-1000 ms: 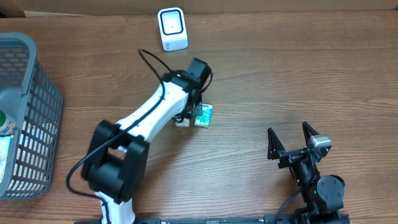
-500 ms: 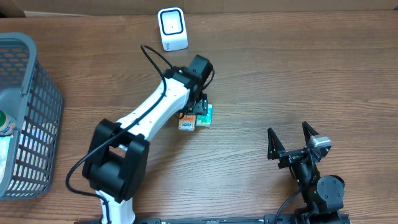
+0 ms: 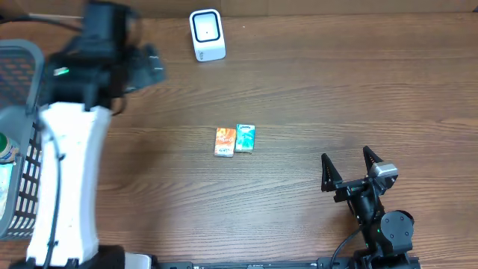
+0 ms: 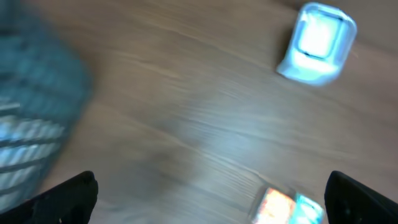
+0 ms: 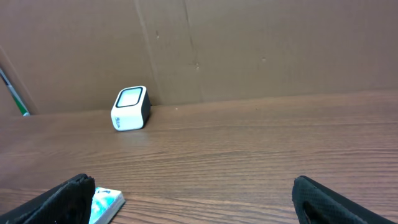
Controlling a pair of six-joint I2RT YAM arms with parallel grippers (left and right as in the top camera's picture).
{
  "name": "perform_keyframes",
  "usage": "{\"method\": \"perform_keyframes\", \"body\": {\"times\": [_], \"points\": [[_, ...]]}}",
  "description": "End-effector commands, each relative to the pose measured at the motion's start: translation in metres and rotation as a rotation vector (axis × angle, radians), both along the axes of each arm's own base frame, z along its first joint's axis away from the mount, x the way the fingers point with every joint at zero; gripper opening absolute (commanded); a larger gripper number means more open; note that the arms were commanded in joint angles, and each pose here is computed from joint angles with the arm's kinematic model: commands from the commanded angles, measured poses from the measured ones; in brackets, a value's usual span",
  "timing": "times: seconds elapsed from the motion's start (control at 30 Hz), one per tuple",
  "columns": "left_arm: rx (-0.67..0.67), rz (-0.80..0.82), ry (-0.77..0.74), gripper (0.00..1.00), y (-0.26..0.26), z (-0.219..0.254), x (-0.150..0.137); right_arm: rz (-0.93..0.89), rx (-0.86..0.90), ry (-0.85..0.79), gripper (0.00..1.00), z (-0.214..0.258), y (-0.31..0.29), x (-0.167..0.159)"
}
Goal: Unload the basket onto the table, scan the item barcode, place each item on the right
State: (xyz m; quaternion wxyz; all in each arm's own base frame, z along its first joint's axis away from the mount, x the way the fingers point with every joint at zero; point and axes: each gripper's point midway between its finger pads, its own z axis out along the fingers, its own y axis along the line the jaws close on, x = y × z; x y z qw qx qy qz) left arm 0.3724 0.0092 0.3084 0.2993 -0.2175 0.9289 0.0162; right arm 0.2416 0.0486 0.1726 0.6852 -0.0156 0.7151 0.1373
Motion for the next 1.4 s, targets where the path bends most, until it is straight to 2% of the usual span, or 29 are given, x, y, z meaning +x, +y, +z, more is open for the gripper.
{"method": "perform_keyframes", "body": {"times": [0.0,0.13,0.2,0.3,0.43,0.6,0.73,0.83,0.93,1.03,1.13,1.2,1.37], "points": [[0.022,0.19,-0.015,1.0,0.073,0.017,-0.028,0.0,0.004,-0.003,1.0,-0.002,0.0,0.0],[0.033,0.381,0.058,1.0,0.144,0.004,-0.063,0.0,0.004,-0.003,1.0,-0.002,0.0,0.0],[-0.038,0.486,0.067,0.98,0.169,-0.006,-0.079,0.0,0.004,-0.003,1.0,-0.002,0.0,0.0],[-0.158,0.558,0.032,0.95,0.192,-0.019,-0.087,0.0,0.004,-0.003,1.0,-0.002,0.0,0.0],[-0.195,0.674,0.021,0.96,0.229,-0.036,-0.107,0.0,0.004,-0.003,1.0,-0.002,0.0,0.0],[-0.166,0.736,0.058,0.97,0.257,-0.071,-0.12,0.0,0.004,-0.003,1.0,-0.002,0.0,0.0],[-0.025,0.811,0.188,0.98,0.284,-0.112,-0.139,0.0,0.004,-0.003,1.0,-0.002,0.0,0.0],[0.054,0.763,0.256,0.98,0.301,-0.131,-0.139,0.0,0.004,-0.003,1.0,-0.002,0.0,0.0],[0.096,0.642,0.312,0.99,0.314,-0.153,-0.126,0.0,0.004,-0.003,1.0,-0.002,0.0,0.0],[0.115,0.525,0.393,0.95,0.321,-0.182,-0.119,0.0,0.004,-0.003,1.0,-0.002,0.0,0.0],[0.132,0.422,0.485,0.73,0.326,-0.206,-0.12,0.0,0.004,-0.003,1.0,-0.002,0.0,0.0],[0.152,0.425,0.538,0.68,0.333,-0.214,-0.13,0.0,0.004,-0.003,1.0,-0.002,0.0,0.0],[0.176,0.491,0.57,0.69,0.352,-0.217,-0.15,0.0,0.004,-0.003,1.0,-0.002,0.0,0.0]]}}
